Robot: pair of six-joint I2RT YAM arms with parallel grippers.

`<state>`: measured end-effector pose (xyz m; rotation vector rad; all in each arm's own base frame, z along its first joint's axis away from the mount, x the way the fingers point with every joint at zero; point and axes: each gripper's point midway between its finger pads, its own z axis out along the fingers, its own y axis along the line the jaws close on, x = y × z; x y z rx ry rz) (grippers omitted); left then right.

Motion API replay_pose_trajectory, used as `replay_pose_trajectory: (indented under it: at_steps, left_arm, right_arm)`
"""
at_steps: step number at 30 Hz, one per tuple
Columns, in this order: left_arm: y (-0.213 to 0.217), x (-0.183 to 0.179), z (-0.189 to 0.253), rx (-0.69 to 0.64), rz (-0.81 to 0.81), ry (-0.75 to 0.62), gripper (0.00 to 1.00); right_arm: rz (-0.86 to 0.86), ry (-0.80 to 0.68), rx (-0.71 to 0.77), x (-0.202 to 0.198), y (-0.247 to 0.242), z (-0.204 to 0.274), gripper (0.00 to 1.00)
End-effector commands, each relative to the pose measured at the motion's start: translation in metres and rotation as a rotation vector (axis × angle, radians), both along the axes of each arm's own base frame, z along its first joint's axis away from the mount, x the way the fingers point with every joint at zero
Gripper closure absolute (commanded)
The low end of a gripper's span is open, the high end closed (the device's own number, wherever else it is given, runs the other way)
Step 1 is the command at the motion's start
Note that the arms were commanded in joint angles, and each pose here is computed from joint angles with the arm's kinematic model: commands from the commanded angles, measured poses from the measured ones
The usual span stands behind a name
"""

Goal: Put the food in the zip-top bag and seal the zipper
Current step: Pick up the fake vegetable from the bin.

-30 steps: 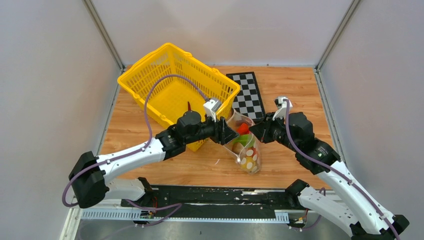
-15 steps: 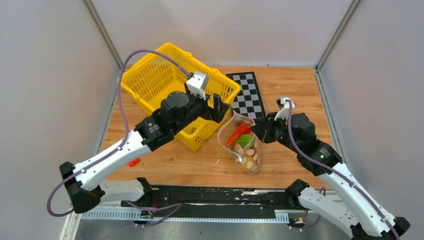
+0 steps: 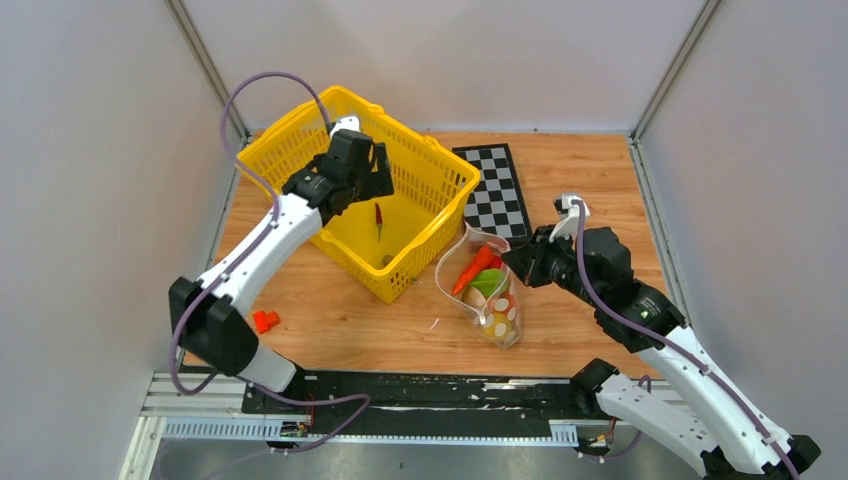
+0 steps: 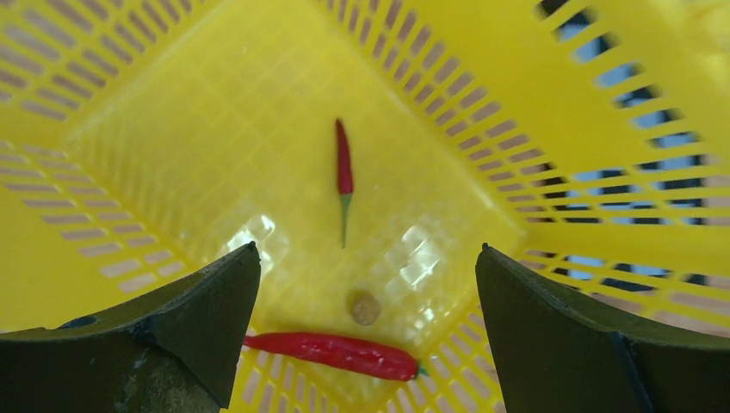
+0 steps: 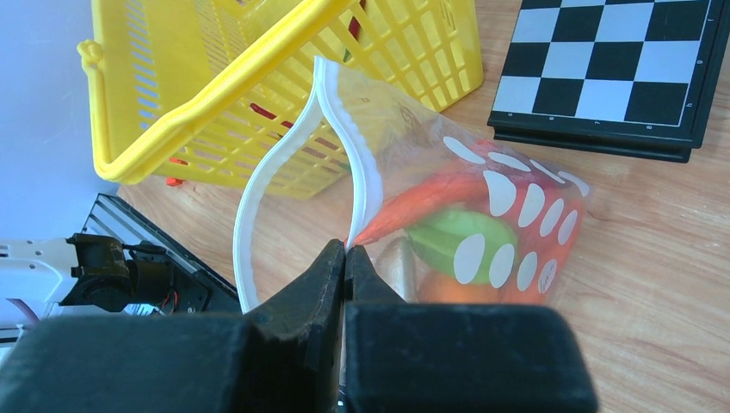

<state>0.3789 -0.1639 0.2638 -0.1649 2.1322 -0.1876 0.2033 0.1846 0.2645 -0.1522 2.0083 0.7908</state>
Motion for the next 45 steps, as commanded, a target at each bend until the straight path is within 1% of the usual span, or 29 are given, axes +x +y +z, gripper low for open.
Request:
replay_pose_trajectory:
  at_steps: [1,3,7,10,14,16,21,25,29,33,37,38,42,44,45]
  left_arm:
    - [0.014,0.003,-0.054,0.02,0.083,0.198,0.0]
    - [0.019,0.011,-0.069,0.05,0.115,0.224,0.0]
    - [0.018,0.031,-0.093,0.13,0.099,0.252,0.0]
    - [0.017,0.047,-0.117,0.19,0.09,0.3,0.01]
    - [0.009,0.063,-0.147,0.172,0.064,0.356,0.08]
    - [0.001,0.068,-0.157,0.154,0.036,0.369,0.09]
    - [0.001,0.07,-0.182,0.149,0.038,0.394,0.16]
    - [0.005,0.072,-0.2,0.158,0.053,0.429,0.26]
    - [0.0,0.067,-0.218,0.15,0.021,0.467,0.3]
    - [-0.002,0.062,-0.232,0.137,0.008,0.487,0.41]
    - [-0.002,0.057,-0.245,0.133,0.01,0.513,0.45]
    - [-0.002,0.057,-0.248,0.135,0.01,0.519,0.47]
    - [-0.005,0.051,-0.259,0.129,-0.021,0.541,0.61]
    - [-0.003,0.049,-0.26,0.137,-0.021,0.543,0.64]
    - [-0.001,0.048,-0.26,0.142,-0.018,0.544,0.69]
  right_arm:
    - [-0.003,-0.047,0.038,0.001,0.001,0.014,1.0]
    - [0.0,-0.045,0.027,0.001,0.0,0.015,1.0]
    - [0.006,-0.036,0.025,0.002,0.003,0.014,1.0]
    - [0.017,-0.03,0.04,0.003,0.007,0.016,1.0]
    - [0.012,-0.023,0.043,0.003,0.007,0.014,1.0]
    - [0.011,-0.021,0.04,0.002,0.007,0.014,1.0]
    - [0.005,-0.023,0.034,0.002,0.004,0.015,1.0]
    - [0.005,-0.022,0.031,0.002,0.004,0.014,1.0]
    - [0.003,-0.019,0.03,0.002,0.004,0.011,1.0]
    - [0.002,-0.019,0.03,0.002,0.004,0.011,1.0]
    - [0.006,-0.017,0.026,0.003,0.005,0.009,1.0]
    - [0.005,-0.017,0.027,0.003,0.005,0.01,1.0]
    - [0.016,-0.019,0.039,0.002,0.007,0.011,1.0]
    - [0.017,-0.019,0.04,0.001,0.007,0.011,1.0]
    - [0.016,-0.019,0.039,0.001,0.007,0.011,1.0]
